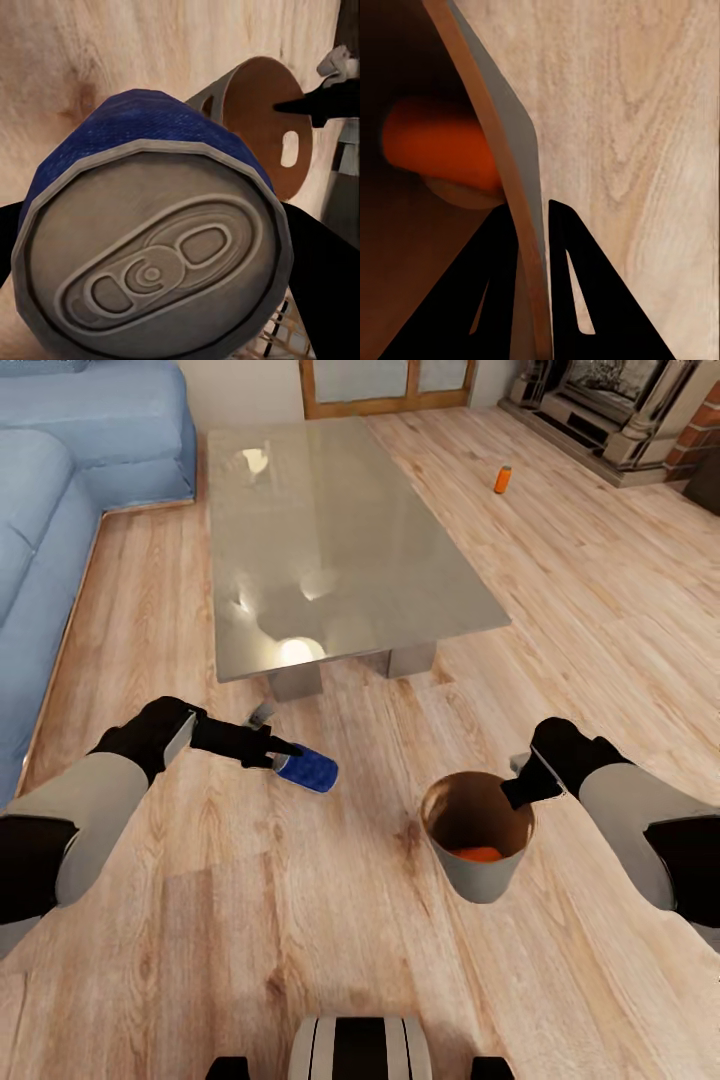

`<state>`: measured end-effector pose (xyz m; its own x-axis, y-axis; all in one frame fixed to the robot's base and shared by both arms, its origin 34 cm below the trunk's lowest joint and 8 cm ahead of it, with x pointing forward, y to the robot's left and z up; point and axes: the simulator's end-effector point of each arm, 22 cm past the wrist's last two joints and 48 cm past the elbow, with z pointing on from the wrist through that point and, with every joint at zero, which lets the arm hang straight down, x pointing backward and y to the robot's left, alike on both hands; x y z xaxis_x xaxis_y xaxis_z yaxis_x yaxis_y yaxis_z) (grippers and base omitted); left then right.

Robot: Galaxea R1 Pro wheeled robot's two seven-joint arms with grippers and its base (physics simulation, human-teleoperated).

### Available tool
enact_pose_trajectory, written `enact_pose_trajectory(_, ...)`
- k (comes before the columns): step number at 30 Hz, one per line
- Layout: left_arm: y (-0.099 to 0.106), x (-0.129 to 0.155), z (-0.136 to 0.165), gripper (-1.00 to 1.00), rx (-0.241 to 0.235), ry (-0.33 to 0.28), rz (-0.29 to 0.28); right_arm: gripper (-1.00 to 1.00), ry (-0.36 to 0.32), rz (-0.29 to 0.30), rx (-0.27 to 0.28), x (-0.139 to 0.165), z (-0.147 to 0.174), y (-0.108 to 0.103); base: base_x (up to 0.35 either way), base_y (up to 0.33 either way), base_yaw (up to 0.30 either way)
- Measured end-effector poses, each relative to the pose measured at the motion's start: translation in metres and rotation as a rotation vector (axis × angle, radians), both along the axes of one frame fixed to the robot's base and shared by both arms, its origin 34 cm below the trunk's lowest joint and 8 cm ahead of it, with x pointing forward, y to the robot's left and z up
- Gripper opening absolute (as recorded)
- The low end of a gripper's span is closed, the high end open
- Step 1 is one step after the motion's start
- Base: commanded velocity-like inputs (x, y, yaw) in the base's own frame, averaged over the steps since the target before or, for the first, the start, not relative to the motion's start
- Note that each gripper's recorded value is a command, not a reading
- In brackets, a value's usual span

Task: Put the three can of soda from the living room inside the tash can in the kitchen.

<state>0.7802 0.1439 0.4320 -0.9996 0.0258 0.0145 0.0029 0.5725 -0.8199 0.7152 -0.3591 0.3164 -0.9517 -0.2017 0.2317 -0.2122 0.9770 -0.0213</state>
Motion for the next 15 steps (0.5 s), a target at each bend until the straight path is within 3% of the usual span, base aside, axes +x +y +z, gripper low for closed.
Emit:
enact_pose_trajectory(4, -0.045, 0.031, 0.048, -1.0, -0.049, -0.077, -0.052, -1.0, 0.002, 0.06, 0.022, 0.004, 0.004, 0.035, 0.0, 0.0, 0.0)
enact_pose_trajectory(7, -0.08, 0.043, 0.08, -1.0, -0.09, -0.116, -0.091, -1.0, 0.003, 0.017, 0.103, 0.005, 0.009, 0.068, 0.0, 0.0, 0.0)
enact_pose_trajectory(9, -0.104, 0.043, 0.094, -1.0, -0.113, -0.127, -0.122, -1.0, 0.003, 0.026, 0.11, 0.006, 0.013, 0.075, 0.0, 0.0, 0.0)
enact_pose_trajectory(11, -0.135, 0.041, 0.113, -1.0, -0.113, -0.158, -0.196, -1.0, 0.0, 0.065, 0.089, 0.008, 0.016, 0.079, 0.0, 0.0, 0.0)
enact_pose_trajectory(15, -0.15, 0.043, 0.131, -1.0, -0.076, -0.186, -0.264, -1.0, -0.002, 0.023, 0.14, 0.01, 0.025, 0.094, 0.0, 0.0, 0.0)
